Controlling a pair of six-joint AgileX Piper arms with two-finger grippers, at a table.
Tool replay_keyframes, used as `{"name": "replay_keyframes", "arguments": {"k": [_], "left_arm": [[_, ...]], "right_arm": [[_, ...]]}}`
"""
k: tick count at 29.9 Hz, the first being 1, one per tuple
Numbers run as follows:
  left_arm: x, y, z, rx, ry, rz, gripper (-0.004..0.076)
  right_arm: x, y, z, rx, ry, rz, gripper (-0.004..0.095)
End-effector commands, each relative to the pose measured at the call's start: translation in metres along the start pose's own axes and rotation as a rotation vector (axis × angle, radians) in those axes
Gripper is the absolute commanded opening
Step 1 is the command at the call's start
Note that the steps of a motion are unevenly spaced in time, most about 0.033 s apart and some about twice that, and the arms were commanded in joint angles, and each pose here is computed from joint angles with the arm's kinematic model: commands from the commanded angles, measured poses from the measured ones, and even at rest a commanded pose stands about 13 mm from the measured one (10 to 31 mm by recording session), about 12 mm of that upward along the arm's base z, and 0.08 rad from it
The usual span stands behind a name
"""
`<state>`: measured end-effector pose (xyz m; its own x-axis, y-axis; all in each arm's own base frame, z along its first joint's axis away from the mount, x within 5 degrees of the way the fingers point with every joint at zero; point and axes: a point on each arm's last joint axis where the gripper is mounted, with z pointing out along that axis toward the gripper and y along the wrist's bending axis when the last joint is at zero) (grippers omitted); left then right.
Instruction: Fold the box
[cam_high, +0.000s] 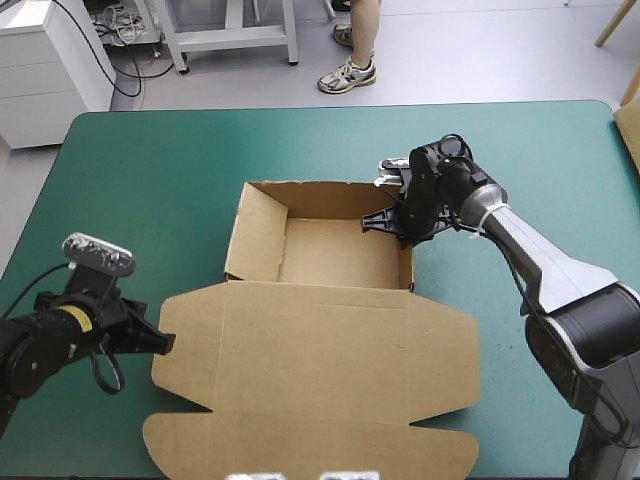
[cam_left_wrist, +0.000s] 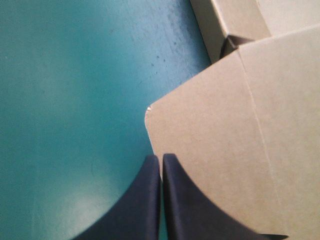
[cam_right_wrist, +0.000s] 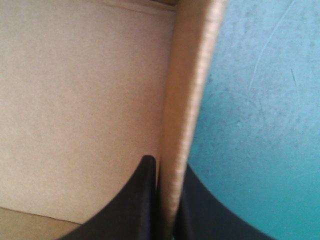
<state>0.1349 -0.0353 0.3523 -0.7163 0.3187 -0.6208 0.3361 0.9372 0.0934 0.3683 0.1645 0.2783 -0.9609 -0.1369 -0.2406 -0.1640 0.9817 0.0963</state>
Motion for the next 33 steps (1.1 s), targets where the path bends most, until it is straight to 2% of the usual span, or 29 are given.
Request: {"name": "replay_keyframes", "arguments": {"k": [1,6,11,17,24,28,33], "left_arm": [[0.019,-0.005,-0.004,0.019,-0.080,-0.029,-0.0008],[0.060,-0.010,0.000,0.027,-0.068,-0.033,-0.0008],[0.088,-0.017,0.002,0.068,-0.087,-0.057,-0.0008],[0.101,-0.022,-0.002,0.108,-0.134,-0.080,-0.0008],[0.112,-0.025,0.010,0.130,-0.080,-0.091,-0.0008],[0.112,-0.025,0.010,0.130,-0.080,-0.091,-0.0008],[0.112,-0.025,0.010,0.131,-0.080,-0.091,-0.0008]], "right_arm": [[-0.001,-0.001,-0.028,-0.014,-0.084,-0.025,-0.0021],[-0.010,-0.023,-0.047,0.011,-0.146,0.008,-0.0021],[-0.013,-0.079,-0.081,0.064,-0.238,0.082,-0.0021],[0.000,-0.171,-0.115,0.169,-0.304,0.236,-0.0021],[0.037,-0.271,-0.133,0.294,-0.298,0.436,-0.0020],[0.057,-0.306,-0.141,0.356,-0.295,0.538,-0.0020],[0.075,-0.330,-0.148,0.454,-0.263,0.583,-0.0020]]}}
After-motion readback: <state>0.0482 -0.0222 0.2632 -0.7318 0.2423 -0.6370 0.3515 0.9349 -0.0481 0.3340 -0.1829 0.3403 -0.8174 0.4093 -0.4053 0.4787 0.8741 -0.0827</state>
